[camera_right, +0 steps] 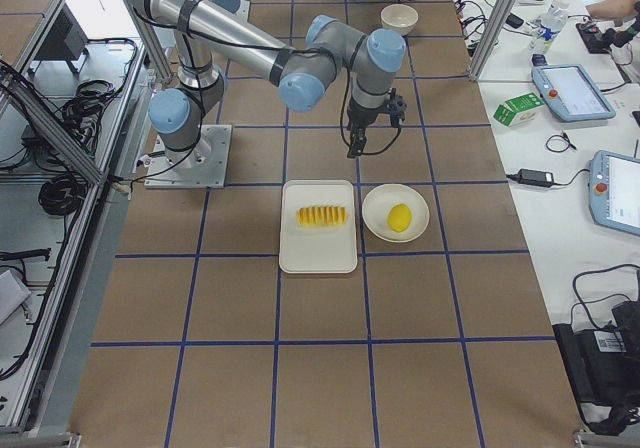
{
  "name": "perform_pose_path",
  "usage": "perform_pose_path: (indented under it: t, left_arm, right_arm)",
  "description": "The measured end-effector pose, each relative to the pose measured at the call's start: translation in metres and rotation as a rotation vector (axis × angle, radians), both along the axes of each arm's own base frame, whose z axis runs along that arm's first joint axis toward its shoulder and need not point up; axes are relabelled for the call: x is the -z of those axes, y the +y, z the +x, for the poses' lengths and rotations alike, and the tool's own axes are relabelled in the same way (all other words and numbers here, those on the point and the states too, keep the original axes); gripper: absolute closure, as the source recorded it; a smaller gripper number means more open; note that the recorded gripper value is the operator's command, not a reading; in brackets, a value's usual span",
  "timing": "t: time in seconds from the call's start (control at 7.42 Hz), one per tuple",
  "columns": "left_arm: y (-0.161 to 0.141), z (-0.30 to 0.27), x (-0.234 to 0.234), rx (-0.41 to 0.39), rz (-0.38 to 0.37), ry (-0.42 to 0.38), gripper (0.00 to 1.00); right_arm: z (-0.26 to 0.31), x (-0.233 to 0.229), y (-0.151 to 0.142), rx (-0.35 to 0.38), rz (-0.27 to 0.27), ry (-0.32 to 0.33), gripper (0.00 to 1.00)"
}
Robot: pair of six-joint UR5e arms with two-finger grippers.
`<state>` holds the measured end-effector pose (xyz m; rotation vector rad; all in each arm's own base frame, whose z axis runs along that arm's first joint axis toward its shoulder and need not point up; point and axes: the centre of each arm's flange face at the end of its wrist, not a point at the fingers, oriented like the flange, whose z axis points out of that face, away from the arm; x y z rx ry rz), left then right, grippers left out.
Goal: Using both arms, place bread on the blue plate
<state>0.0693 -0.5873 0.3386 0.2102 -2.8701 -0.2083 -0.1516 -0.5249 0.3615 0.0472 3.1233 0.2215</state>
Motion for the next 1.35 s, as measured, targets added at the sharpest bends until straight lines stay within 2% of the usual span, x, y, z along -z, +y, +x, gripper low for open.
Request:
perform_pose_path:
  t: [0.27, 0.4, 0.54, 0.81, 1.08, 1.21, 1.35]
  left_arm:
    - [-0.003, -0.119, 0.029, -0.091, -0.081, -0.019, 1.00]
    - [0.005, -0.167, 0.061, -0.211, -0.173, -0.027, 1.00]
    - [0.021, -0.202, 0.088, -0.315, -0.225, -0.012, 1.00]
    - [0.057, -0.279, 0.124, -0.414, -0.201, 0.013, 1.00]
    - [0.082, -0.328, 0.132, -0.442, -0.190, 0.030, 1.00]
    - [0.087, -0.334, 0.135, -0.441, -0.188, 0.023, 0.89]
    - [0.087, -0.334, 0.137, -0.439, -0.191, 0.012, 0.71]
  right_arm:
    - [-0.046, 0.061, 0.033, -0.021, -0.059, 0.041, 0.00]
    - [-0.053, 0.088, 0.047, -0.040, -0.077, 0.070, 0.00]
    - [-0.056, 0.109, 0.057, -0.046, -0.075, 0.087, 0.00]
    - [-0.063, 0.142, 0.062, -0.057, -0.050, 0.076, 0.00]
    - [-0.071, 0.161, 0.057, -0.097, -0.058, 0.080, 0.00]
    - [-0.072, 0.167, 0.055, -0.107, -0.058, 0.080, 0.00]
    - [-0.073, 0.171, 0.054, -0.109, -0.056, 0.078, 0.16]
